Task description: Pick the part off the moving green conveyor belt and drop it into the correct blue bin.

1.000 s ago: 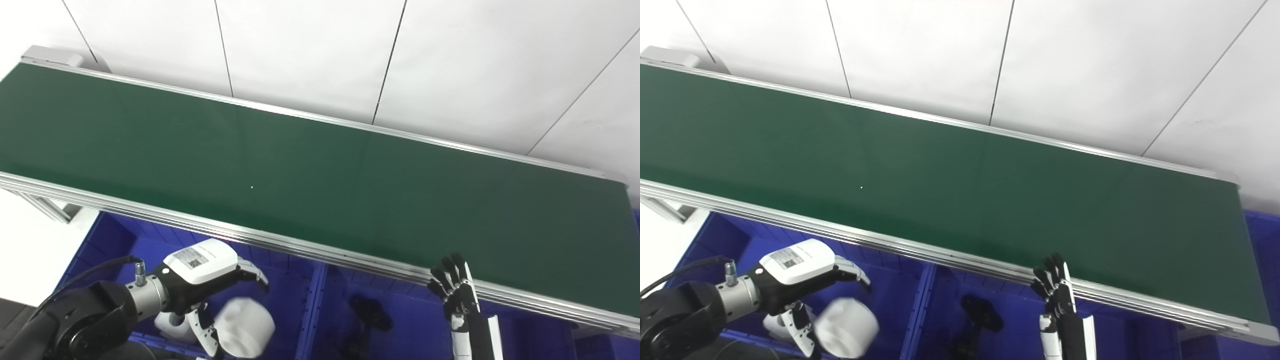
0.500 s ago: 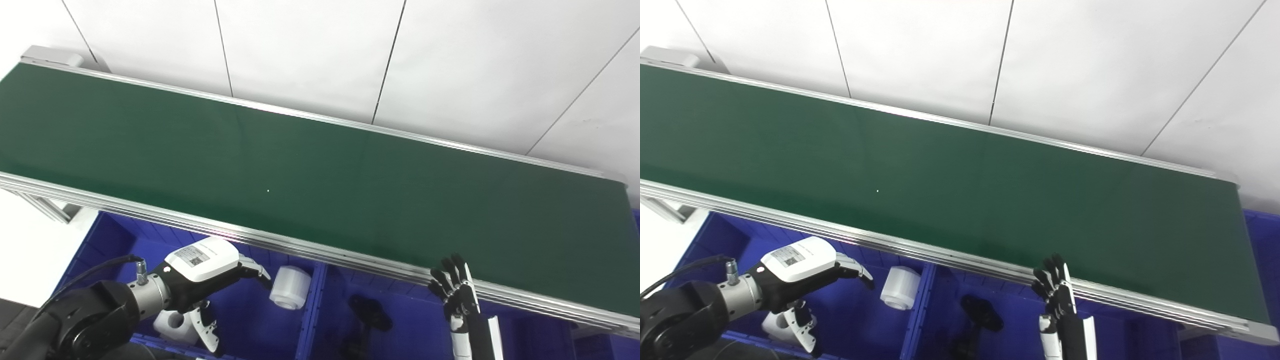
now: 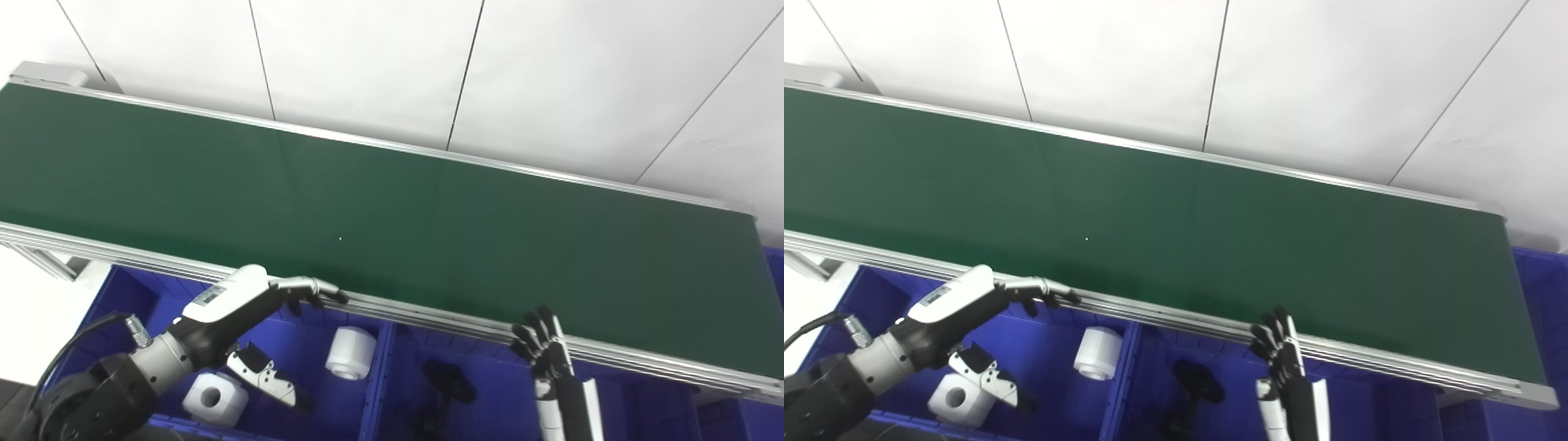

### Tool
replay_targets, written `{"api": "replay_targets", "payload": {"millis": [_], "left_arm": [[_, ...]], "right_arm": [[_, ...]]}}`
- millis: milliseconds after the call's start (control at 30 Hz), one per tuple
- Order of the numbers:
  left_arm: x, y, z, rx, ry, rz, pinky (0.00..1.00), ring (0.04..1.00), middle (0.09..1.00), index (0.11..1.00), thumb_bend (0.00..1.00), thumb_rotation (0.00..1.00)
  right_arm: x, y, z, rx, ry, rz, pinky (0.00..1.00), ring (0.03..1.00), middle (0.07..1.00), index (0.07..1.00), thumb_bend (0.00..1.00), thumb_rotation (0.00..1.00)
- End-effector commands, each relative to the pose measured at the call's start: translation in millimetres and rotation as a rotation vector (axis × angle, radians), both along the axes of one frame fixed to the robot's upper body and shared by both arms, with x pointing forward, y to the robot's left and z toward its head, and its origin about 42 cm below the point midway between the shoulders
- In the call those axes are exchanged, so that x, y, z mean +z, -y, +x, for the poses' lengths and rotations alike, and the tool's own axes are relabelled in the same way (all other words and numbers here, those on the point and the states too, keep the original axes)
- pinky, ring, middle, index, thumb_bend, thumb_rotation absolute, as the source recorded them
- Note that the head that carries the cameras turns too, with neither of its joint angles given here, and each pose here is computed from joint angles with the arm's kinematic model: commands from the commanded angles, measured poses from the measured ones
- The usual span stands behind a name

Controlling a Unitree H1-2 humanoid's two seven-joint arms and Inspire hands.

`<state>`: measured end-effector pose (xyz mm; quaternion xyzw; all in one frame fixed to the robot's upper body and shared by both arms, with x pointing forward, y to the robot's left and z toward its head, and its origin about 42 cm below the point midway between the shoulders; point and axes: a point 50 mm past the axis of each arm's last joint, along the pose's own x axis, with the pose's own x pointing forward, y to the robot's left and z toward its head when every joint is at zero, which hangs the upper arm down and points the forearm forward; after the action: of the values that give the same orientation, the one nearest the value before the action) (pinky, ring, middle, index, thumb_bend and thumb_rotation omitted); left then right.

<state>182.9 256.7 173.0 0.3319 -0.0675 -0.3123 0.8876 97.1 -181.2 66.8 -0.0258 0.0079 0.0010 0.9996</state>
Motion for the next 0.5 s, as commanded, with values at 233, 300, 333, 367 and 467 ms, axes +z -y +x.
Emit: {"api": "replay_targets", "payload": {"millis": [233, 300, 333, 367, 467], "left_arm": [[4, 35, -28, 0.329, -0.236, -0.595, 0.95, 0.986, 0.996, 0.971, 0.61, 0.7], [-3, 45, -32, 0.371, -0.276, -0.646, 0.98, 0.995, 0.999, 0.99, 0.62, 0.74], [-8, 47, -34, 0.387, -0.292, -0.661, 0.99, 0.999, 1.0, 0.997, 0.62, 0.76], [-11, 49, -35, 0.397, -0.305, -0.673, 1.0, 1.0, 1.0, 0.999, 0.62, 0.77], [-25, 49, -36, 0.411, -0.314, -0.667, 1.0, 1.0, 1.0, 1.0, 0.63, 0.76]], "right_arm": [[15, -30, 10, -0.011, 0.067, 0.02, 0.81, 0.876, 0.931, 0.952, 0.81, 0.94], [16, -35, 12, -0.015, 0.069, 0.03, 0.81, 0.874, 0.927, 0.946, 0.81, 0.92], [16, -39, 13, -0.018, 0.069, 0.035, 0.81, 0.872, 0.925, 0.943, 0.81, 0.92], [17, -41, 13, -0.019, 0.069, 0.038, 0.81, 0.872, 0.924, 0.943, 0.82, 0.91], [18, -47, 14, -0.024, 0.071, 0.042, 0.82, 0.869, 0.922, 0.944, 0.82, 0.91]]}}
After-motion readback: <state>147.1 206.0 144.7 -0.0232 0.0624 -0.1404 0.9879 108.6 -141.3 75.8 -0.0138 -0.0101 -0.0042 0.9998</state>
